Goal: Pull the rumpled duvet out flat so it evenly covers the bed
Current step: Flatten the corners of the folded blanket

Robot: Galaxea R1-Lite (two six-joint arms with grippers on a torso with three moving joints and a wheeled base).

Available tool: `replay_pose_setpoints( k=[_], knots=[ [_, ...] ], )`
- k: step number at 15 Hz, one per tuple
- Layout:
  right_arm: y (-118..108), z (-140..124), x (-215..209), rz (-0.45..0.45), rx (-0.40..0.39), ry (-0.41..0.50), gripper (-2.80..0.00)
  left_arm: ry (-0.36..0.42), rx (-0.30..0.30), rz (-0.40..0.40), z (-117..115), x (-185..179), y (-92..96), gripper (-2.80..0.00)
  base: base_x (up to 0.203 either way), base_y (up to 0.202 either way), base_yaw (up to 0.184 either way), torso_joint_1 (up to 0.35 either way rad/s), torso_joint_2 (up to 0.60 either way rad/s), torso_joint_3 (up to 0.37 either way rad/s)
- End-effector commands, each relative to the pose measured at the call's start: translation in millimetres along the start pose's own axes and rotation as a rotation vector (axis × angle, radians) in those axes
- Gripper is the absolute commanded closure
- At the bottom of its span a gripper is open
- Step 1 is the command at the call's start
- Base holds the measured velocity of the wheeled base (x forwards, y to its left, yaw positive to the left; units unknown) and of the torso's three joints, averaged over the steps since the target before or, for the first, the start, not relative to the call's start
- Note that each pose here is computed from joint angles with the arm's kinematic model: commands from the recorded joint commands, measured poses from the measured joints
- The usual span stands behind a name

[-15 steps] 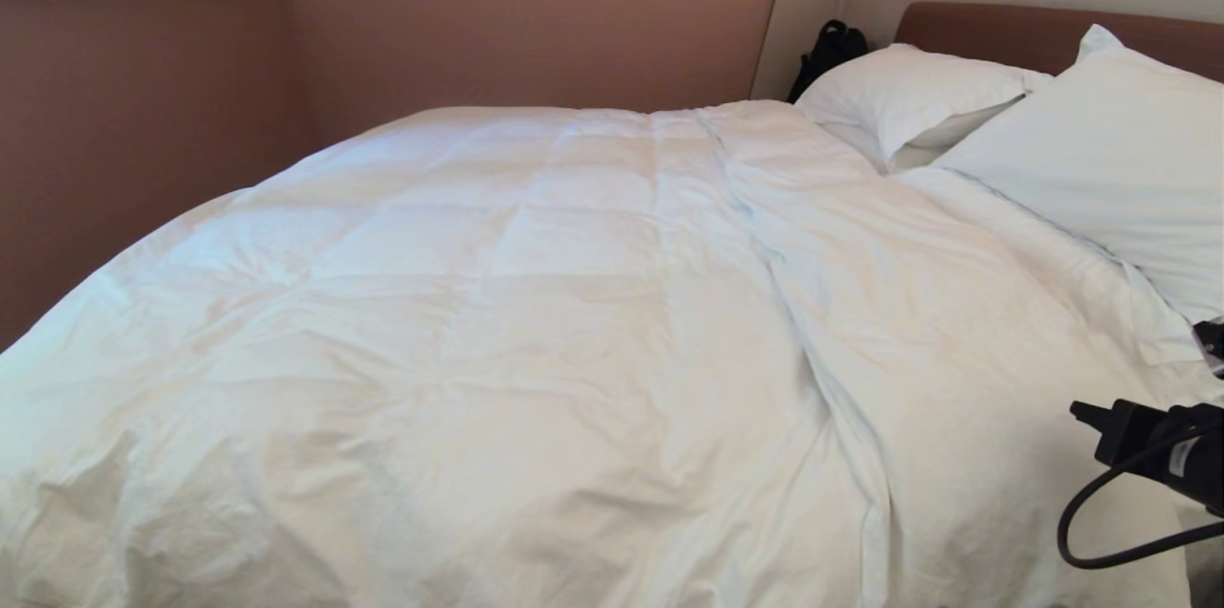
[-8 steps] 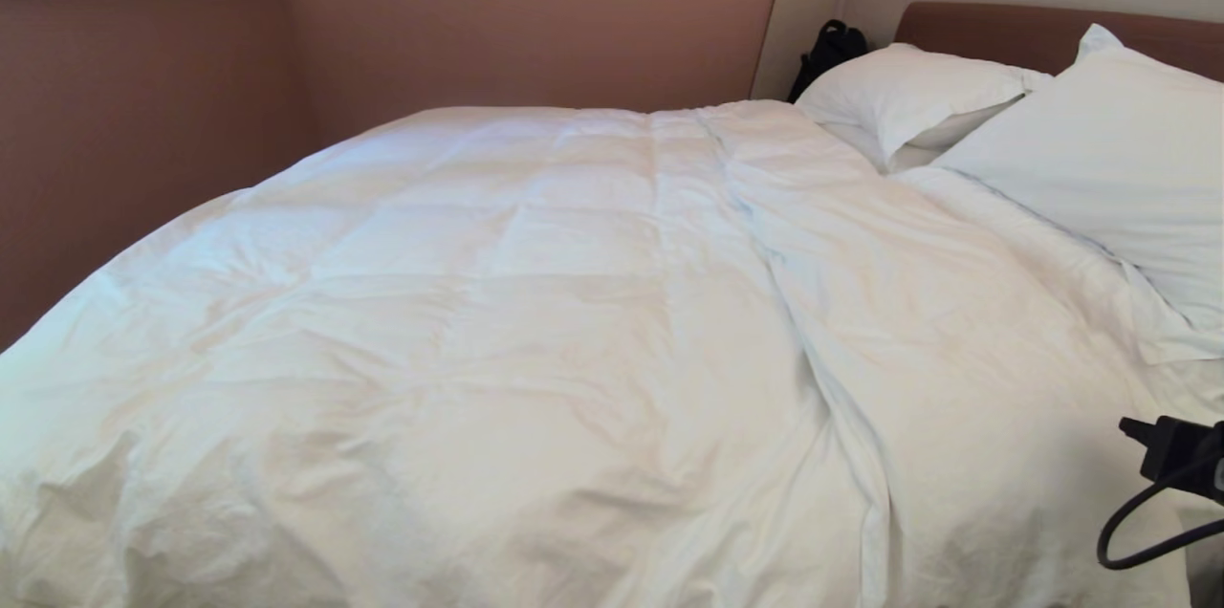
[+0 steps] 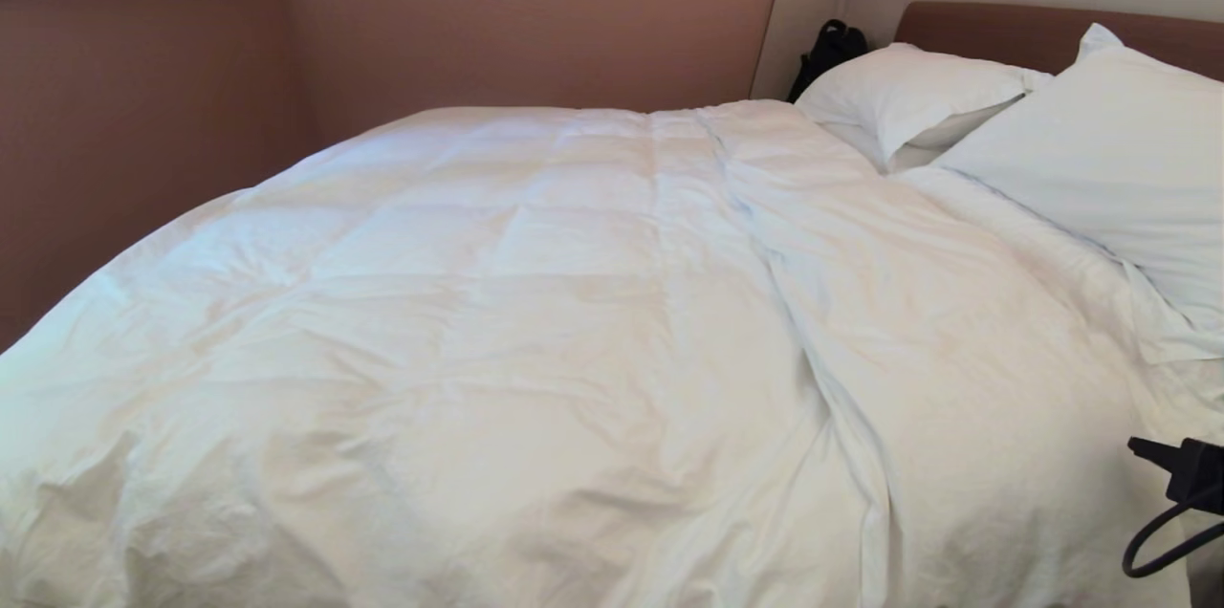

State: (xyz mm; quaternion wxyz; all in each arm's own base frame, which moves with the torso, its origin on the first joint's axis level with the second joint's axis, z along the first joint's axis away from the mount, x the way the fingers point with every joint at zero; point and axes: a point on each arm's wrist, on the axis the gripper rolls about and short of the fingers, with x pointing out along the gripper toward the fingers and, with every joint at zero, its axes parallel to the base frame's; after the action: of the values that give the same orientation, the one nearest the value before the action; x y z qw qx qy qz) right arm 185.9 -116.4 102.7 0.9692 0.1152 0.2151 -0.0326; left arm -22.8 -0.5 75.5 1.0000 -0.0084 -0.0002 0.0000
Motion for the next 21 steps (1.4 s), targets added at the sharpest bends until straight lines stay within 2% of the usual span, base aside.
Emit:
replay_pose_setpoints(
  k=[1,4,10,13,21],
  knots=[
    [-8.5,-5.1,14.6,0.084,-0.005,-0.01,0.0,0.0,0.0,0.0,0.0,0.0,0.0,0.0,0.0,0.0,0.0,0.0,0.0,0.0],
    [-18.9,-10.6,26.2,0.071,-0.011,-0.023,0.0,0.0,-0.001,0.0,0.0,0.0,0.0,0.0,0.0,0.0,0.0,0.0,0.0,0.0],
    [-33.2,-8.9,18.0,0.01,0.005,-0.062,0.0,0.0,0.0,0.0,0.0,0.0,0.0,0.0,0.0,0.0,0.0,0.0,0.0,0.0],
    [-49.9,-9.2,20.8,-0.031,0.021,-0.078,0.0,0.0,0.0,0.0,0.0,0.0,0.0,0.0,0.0,0.0,0.0,0.0,0.0,0.0],
    [-58.0,-14.8,23.3,-0.041,0.032,-0.061,0.0,0.0,0.0,0.0,0.0,0.0,0.0,0.0,0.0,0.0,0.0,0.0,0.0,0.0]
  ],
)
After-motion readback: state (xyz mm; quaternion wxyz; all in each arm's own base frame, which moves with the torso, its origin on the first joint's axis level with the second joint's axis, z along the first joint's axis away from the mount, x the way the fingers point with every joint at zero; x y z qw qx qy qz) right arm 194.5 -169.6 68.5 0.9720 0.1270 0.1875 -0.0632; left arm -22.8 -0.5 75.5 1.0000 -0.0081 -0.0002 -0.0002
